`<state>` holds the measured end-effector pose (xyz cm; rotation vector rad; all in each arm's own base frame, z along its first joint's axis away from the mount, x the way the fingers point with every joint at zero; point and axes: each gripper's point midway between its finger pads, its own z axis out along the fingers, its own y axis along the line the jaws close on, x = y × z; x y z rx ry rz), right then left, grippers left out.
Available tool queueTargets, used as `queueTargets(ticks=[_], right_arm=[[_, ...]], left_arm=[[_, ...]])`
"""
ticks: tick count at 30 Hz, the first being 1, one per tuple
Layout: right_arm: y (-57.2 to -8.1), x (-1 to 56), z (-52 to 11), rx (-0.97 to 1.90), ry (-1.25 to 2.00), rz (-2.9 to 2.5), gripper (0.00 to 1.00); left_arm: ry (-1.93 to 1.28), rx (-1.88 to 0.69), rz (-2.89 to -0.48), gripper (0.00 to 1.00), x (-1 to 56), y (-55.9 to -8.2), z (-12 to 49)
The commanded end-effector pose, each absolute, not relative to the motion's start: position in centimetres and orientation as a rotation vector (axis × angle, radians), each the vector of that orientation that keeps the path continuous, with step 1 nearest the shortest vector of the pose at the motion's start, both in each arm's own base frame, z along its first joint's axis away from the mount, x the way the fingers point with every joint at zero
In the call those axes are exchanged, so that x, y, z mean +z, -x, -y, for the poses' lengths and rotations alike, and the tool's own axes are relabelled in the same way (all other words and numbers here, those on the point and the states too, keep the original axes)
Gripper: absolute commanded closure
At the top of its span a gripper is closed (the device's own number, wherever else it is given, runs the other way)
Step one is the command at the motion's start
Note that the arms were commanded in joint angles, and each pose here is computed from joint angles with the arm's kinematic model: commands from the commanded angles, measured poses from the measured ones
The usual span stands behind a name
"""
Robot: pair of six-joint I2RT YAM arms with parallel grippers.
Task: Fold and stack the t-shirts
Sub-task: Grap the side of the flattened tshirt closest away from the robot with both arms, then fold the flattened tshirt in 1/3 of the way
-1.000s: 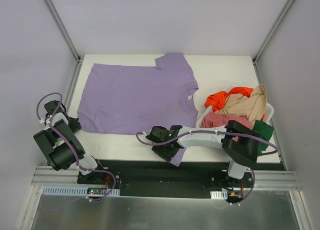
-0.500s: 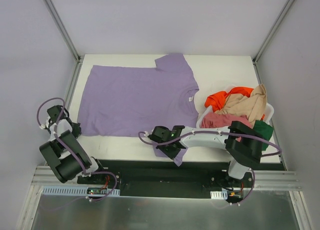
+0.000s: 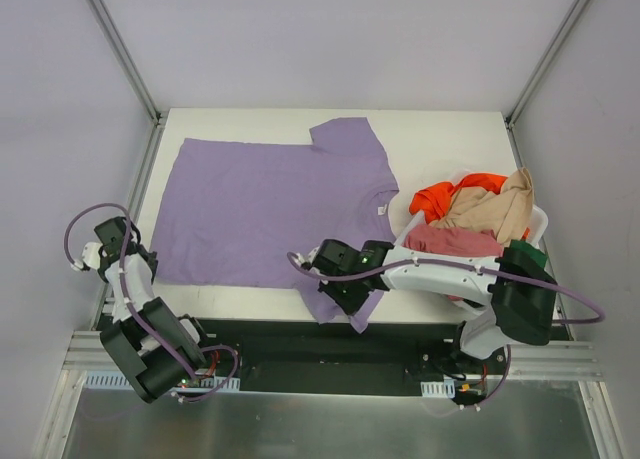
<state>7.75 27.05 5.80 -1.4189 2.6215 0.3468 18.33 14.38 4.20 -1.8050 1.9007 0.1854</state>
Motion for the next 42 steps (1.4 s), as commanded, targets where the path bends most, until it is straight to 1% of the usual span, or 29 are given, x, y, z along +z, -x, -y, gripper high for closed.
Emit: queueTargets(ticks=[1,10,17,24,26,35,39,42], right_arm=[[-12.5,8.7,-26.1,0.205,1.207,-2.574,1.0],[-20.9,13.1,-25.5,0.196,0.933,-2.517,1.0],[-27.7,15.1,-25.0,0.117,0.865,-2.461,1.0],[-32.4,14.9,-24.4,0.068,0.791,-2.498,0.99],[-33.3,14.7,-24.3,0.079,0.773,-2.51,1.0],[-37.6,13.3,-23.8,0.072,0.7,-2.58,0.99],[-39.3,12.4,-23.5,0.057,0.677,-2.601,0.98],[-40.9,11.5,-23.4,0.038,0.657,-2.608,0.93]], left_arm=[[1.803,0.073,-1.857,1.0,6.3,-20.1,-14.2],[1.655,-0.072,-1.951,1.0,9.4,-26.2,-13.0],[1.637,-0.082,-1.983,1.0,10.1,-30.3,-13.5],[1.604,-0.085,-2.017,1.0,10.3,-34.2,-14.0],[1.567,-0.086,-2.061,1.0,9.9,-35.4,-13.6],[1.585,-0.06,-2.095,1.0,8.1,-38.5,-14.5],[1.589,-0.061,-2.104,1.0,7.6,-39.8,-15.0],[1.607,-0.052,-2.112,1.0,6.9,-40.4,-15.4]])
